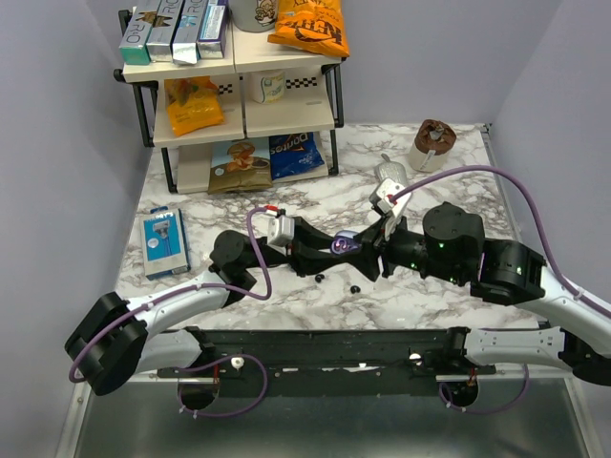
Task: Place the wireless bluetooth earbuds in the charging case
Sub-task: Adjust the earbud with the charging case.
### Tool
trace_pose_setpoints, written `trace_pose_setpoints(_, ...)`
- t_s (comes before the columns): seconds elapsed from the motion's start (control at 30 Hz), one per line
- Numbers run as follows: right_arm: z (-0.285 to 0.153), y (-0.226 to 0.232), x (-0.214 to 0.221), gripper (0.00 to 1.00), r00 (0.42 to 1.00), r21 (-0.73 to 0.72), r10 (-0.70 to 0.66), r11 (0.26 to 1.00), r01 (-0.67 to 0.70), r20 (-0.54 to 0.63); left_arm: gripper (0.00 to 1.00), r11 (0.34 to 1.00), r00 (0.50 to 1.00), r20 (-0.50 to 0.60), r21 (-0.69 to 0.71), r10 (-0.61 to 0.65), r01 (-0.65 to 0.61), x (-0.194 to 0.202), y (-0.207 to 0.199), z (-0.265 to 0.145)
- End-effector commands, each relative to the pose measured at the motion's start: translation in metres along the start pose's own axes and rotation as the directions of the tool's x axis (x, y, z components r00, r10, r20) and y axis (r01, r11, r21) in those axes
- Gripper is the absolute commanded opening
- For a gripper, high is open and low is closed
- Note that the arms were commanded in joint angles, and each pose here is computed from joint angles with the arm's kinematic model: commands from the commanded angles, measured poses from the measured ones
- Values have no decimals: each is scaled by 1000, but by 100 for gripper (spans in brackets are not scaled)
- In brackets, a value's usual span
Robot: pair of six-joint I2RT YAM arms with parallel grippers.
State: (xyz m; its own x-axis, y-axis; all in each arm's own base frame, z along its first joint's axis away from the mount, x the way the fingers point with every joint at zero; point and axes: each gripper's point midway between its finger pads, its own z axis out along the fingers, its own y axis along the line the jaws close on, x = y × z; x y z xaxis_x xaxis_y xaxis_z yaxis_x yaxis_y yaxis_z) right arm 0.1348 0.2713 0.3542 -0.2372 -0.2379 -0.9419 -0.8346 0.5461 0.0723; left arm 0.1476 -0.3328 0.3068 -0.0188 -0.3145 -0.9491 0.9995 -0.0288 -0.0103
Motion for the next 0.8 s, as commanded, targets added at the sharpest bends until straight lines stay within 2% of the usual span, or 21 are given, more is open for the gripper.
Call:
trace_pose_setpoints(0.0, 1, -20, 0, 56, 1000, 110, 5, 994, -7, 16, 0, 998, 999, 14, 33, 50, -51, -9, -6, 1)
trace_pose_setpoints(0.47, 8, -16, 10, 56, 1000, 96, 20, 995, -17, -23, 0, 997, 998, 5, 27, 69, -69, -11, -6, 5)
trace_pose_setpoints(0.77, 7, -4, 8, 57, 999, 36, 50, 998, -50, -20, 0, 998, 998, -7, -21, 66, -66, -12, 1, 6)
